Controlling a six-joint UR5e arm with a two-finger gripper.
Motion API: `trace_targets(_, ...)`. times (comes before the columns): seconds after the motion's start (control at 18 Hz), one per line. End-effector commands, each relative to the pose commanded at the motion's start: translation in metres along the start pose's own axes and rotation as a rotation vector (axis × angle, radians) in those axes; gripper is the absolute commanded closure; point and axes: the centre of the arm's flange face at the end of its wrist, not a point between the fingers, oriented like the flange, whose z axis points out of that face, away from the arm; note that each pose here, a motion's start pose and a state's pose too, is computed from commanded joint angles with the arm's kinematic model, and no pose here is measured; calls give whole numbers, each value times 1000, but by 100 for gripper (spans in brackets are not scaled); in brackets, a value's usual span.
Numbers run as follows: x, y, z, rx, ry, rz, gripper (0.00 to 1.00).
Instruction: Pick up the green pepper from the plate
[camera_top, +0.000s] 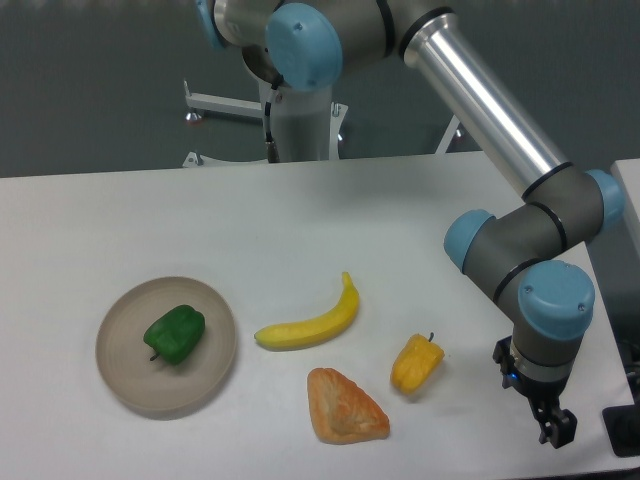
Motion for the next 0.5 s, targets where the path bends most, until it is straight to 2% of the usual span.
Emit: trace_targets(0.5, 12, -12, -9, 11, 24, -15, 0)
